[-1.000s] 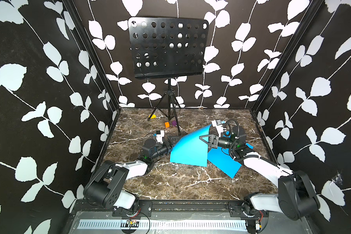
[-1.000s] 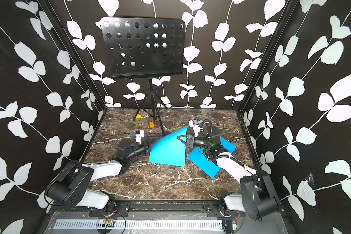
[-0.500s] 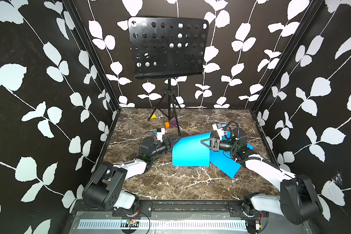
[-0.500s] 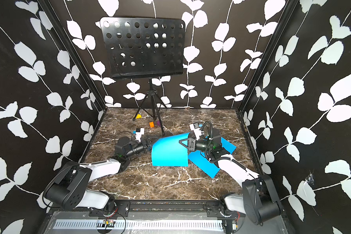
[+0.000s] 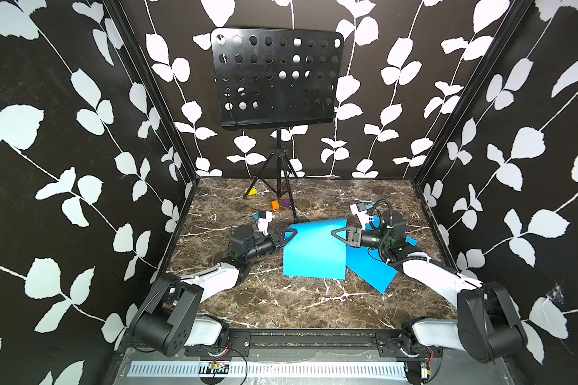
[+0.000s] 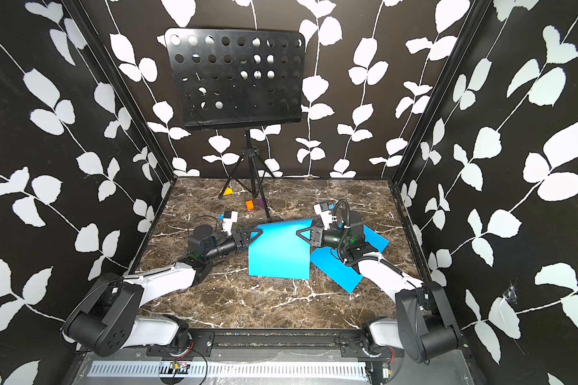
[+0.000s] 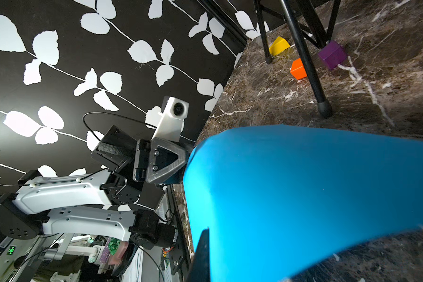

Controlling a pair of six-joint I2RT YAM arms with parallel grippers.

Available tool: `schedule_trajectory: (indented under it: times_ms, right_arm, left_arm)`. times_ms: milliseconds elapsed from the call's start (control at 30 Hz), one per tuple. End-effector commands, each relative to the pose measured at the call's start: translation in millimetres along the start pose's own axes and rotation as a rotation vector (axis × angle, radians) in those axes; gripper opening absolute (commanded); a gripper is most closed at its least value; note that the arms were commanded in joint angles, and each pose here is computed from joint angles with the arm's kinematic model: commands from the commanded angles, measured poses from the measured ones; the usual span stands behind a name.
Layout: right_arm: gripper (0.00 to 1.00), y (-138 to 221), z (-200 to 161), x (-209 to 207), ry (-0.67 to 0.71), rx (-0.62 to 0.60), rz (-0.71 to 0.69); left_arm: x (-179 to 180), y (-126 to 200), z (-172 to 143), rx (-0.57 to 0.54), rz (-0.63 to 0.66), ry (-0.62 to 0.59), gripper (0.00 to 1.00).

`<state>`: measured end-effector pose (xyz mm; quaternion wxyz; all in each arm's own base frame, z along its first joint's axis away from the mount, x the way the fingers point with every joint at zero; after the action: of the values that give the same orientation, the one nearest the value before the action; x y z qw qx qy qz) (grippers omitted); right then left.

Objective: Fold the rectangular paper in half along the long edge
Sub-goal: Pick up the paper from the center of the board.

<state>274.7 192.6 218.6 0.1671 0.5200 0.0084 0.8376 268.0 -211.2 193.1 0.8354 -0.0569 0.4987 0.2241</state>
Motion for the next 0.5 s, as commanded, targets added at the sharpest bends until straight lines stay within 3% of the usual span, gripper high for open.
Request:
schedule_trajectory:
  times_ms: [0, 133, 333, 467]
  right_arm:
    - [0.0, 0, 4, 2, 0.002, -0.013, 0.007]
    - [0.0, -1, 6, 2, -0.019, -0.015, 0.01]
    - [0.33, -2, 15, 3, -0.071, -0.065, 0.01]
    - [0.42, 0, 21, 0, -0.112, -0.12, -0.021]
  left_arm:
    - [-9, 3, 1, 0.011, -0.018, -0.06, 0.28]
    - [-8, 3, 0, 0.015, -0.013, -0.066, 0.18]
    - [-4, 2, -4, 0.032, -0.004, -0.074, 0.03]
    - [-1, 2, -5, 0.04, 0.004, -0.077, 0.0]
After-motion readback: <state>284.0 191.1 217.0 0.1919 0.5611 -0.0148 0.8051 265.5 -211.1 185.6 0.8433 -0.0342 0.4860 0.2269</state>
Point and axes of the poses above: each gripper's point midway between its finger pads, its own y axis back along the fingers, its own x axis along the line the jaws close on, z = x × y, the point moved 5 cm from there along y, back along the fingers, and after that the axes turned 10 degrees about -y, right-handed, at the moved point
